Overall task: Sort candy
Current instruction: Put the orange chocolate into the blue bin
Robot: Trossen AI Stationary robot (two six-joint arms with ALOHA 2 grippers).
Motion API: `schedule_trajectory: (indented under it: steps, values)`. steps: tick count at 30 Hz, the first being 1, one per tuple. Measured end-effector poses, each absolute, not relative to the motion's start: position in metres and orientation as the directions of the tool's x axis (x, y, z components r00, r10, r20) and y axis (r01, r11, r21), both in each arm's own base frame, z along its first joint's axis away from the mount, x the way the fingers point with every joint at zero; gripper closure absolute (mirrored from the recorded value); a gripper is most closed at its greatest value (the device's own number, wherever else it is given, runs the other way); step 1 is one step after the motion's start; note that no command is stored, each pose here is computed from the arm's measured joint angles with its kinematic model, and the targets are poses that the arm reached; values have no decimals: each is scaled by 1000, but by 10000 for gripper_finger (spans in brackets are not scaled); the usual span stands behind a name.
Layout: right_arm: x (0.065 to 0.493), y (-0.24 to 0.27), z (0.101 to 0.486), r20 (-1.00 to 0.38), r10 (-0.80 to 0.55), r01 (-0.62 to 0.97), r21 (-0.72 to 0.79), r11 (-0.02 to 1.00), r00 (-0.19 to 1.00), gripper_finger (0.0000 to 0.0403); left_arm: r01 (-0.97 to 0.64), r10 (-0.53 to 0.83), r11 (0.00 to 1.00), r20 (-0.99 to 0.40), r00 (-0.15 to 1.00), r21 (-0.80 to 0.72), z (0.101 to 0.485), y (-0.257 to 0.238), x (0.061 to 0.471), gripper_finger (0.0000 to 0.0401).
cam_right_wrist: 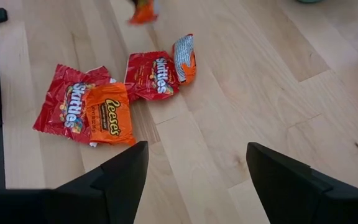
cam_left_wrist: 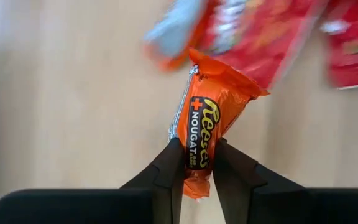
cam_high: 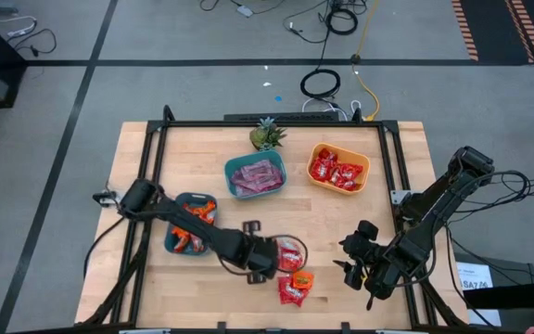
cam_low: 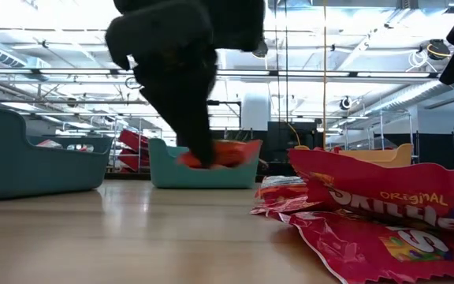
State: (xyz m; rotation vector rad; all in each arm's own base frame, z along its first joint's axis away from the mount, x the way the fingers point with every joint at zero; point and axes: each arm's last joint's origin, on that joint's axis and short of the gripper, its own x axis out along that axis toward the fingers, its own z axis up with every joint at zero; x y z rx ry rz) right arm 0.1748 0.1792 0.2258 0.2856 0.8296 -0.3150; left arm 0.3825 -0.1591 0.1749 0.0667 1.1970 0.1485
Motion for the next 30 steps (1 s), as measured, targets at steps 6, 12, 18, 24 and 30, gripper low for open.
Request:
schedule_trajectory:
  steps: [6,12,18,24,30]
  values:
    - [175,179,226,-755,-163,380,122,917,635,140,-216,215,965,-920,328,149,194,-146,347,320]
    - [175,179,226,-754,-162,381,124,916,636,140,-442,291,890,-885,364,111,216,-126,278,320]
    - [175,179,226,-753,-163,381,123,916,637,140,-651,304,759,-869,391,-27,225,-101,204,320]
    - [175,179,226,-753,-164,385,128,914,638,140,-740,250,657,-883,396,-146,216,-88,163,319]
    - [175,179,226,-742,-176,390,124,912,647,140,-779,244,603,-889,388,-175,211,-84,157,319]
